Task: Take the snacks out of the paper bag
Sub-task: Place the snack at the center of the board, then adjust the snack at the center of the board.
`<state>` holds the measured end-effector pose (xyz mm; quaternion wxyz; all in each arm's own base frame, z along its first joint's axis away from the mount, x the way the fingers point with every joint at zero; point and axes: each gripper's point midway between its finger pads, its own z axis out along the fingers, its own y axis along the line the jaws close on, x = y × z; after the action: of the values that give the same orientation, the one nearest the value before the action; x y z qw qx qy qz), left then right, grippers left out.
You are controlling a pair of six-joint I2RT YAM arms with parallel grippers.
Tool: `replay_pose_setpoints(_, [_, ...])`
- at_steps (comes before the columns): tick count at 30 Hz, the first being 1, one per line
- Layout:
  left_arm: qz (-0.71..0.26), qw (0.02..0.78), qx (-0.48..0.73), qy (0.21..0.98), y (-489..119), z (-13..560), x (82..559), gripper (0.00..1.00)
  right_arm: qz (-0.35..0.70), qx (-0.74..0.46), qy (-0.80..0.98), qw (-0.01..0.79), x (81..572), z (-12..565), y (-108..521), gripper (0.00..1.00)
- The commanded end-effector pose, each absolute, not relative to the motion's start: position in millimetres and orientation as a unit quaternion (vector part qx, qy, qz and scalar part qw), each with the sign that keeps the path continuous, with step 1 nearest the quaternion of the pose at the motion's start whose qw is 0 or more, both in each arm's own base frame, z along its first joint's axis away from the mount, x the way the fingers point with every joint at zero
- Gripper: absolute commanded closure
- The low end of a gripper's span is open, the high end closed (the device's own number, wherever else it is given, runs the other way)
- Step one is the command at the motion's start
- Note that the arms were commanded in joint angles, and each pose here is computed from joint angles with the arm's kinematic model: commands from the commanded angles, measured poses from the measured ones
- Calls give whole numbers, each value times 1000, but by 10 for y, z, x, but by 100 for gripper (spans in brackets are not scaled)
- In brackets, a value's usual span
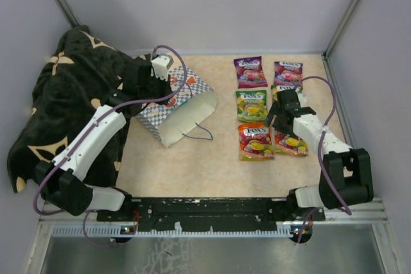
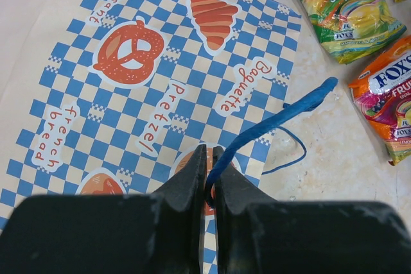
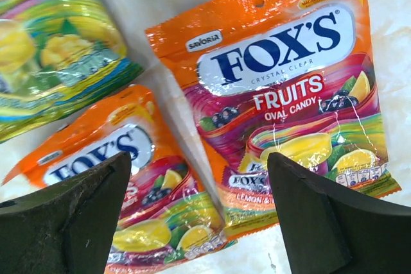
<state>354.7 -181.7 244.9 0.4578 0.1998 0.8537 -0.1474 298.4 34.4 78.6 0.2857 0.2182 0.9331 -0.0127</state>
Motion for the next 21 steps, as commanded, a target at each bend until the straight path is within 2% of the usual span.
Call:
replay_pose_setpoints(1, [-146,485,201,838,-1785,2687,3565,88,-41,240,926,289,3127,692,125,13])
replay_pose_setpoints(8, [-142,485,202,839,-1778,2663,3570,87,-44,261,927,267,3078,470,-37,14])
replay_pose_setpoints(16, [-139,481,203,841,-1780,2626,3594,87,9,279,936,216,2569,92,168,15])
replay_pose_setpoints(21, [-140,477,204,843,-1790,2596,3600,87,7,289,934,212,2392,119,157,14])
